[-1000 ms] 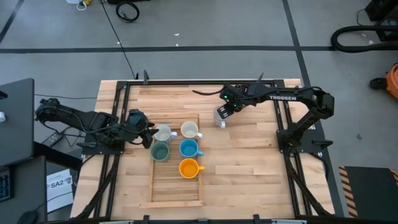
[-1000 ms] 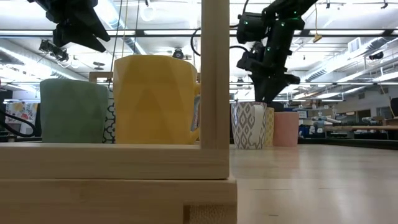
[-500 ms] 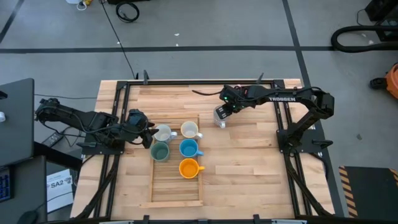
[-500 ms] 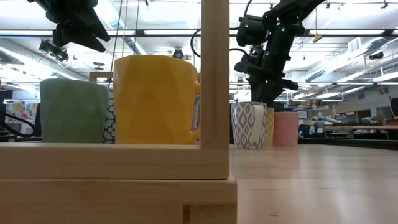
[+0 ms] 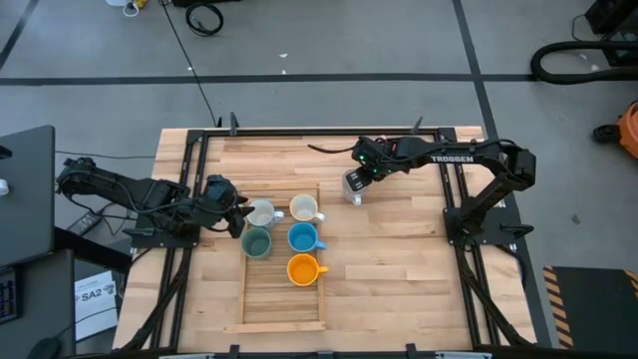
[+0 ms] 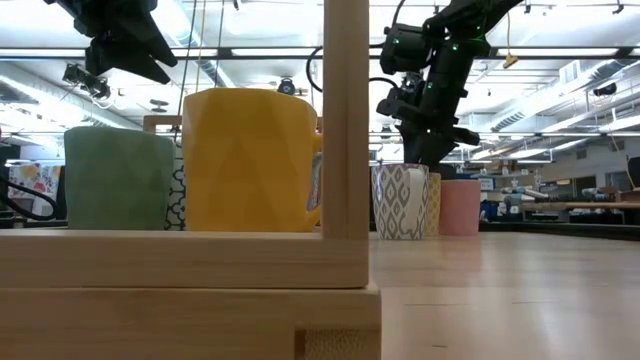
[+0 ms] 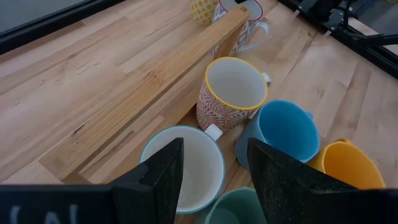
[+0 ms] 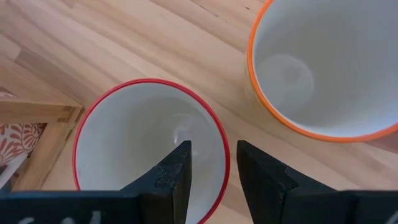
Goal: Place coffee mugs
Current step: Put the gray and white mug on the shelf aligned with the dark yellow mug
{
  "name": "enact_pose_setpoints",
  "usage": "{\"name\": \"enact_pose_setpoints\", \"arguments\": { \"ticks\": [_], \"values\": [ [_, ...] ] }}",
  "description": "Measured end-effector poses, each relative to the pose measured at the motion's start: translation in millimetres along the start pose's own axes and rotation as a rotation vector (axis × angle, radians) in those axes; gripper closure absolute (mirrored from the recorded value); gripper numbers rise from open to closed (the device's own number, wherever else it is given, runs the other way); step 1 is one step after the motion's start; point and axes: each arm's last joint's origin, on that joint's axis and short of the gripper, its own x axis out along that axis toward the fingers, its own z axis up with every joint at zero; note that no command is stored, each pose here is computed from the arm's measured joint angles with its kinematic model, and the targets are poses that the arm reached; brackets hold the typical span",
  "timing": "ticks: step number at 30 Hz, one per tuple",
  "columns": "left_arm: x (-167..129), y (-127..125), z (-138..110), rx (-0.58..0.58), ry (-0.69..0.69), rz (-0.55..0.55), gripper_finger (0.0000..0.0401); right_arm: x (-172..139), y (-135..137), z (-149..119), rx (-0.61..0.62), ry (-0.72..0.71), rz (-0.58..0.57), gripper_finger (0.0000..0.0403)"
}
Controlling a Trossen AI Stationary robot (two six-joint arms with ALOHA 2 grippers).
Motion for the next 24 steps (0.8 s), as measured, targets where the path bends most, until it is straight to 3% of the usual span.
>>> {"name": "enact_pose_setpoints", "arguments": {
  "ticks": [13, 24],
  "values": [
    [0, 0, 0, 0.000, 0.000, 0.000, 0.0219, 2, 0, -1, 0.033, -0.004, 0.000, 0.0270],
    [0, 0, 0, 0.000, 0.000, 0.000, 0.0219, 26, -5, -18, 0.057, -0.018, 0.056, 0.0270]
  ]
}}
